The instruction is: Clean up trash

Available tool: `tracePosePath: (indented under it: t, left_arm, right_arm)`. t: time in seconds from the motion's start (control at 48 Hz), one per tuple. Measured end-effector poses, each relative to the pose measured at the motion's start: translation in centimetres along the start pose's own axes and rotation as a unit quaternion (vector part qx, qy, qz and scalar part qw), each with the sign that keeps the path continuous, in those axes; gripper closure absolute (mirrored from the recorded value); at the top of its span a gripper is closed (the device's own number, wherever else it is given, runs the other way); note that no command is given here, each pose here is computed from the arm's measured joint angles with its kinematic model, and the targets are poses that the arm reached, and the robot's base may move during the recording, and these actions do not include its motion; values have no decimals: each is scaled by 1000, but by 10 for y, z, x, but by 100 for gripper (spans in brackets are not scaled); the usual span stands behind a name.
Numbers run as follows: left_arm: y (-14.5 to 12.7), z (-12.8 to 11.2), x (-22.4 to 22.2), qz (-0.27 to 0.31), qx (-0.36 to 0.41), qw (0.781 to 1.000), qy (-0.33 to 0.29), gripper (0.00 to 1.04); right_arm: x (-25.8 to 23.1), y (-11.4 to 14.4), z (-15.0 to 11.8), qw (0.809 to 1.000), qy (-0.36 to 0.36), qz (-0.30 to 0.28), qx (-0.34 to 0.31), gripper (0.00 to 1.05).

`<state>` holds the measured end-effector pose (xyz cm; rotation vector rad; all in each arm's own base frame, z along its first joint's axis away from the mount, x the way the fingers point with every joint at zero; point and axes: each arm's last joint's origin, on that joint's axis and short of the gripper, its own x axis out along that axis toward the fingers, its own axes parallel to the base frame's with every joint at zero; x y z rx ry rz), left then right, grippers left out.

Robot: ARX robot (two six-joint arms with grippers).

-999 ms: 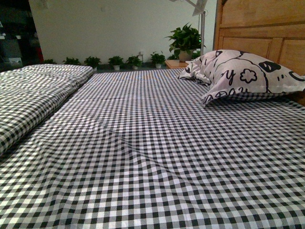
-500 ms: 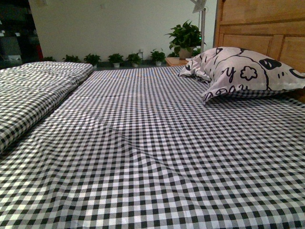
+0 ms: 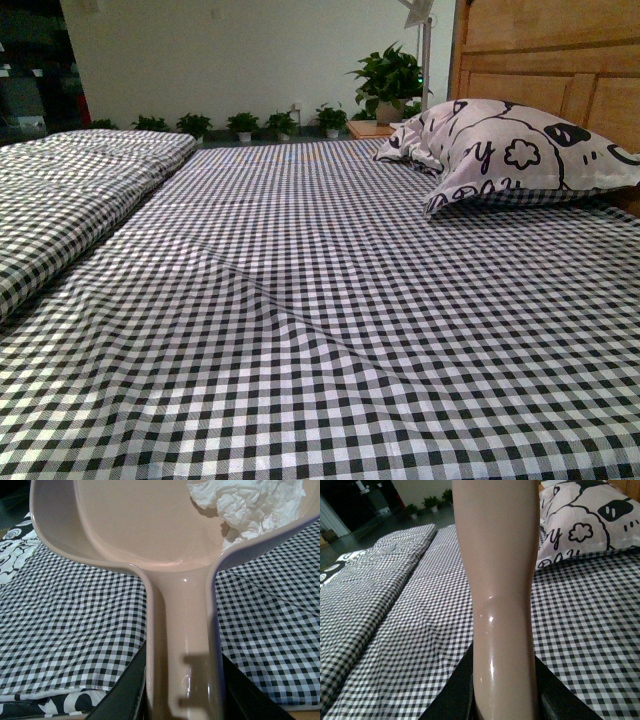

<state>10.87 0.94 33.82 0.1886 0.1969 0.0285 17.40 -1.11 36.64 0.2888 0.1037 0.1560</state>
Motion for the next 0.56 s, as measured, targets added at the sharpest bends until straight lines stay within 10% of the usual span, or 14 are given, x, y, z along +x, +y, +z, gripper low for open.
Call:
tracePosePath:
  t: [0.562]
  left_arm:
    - [0,0,0,0,0,1000,0,78]
  right_arm:
    - [0,0,0,1000,0,0,0,85]
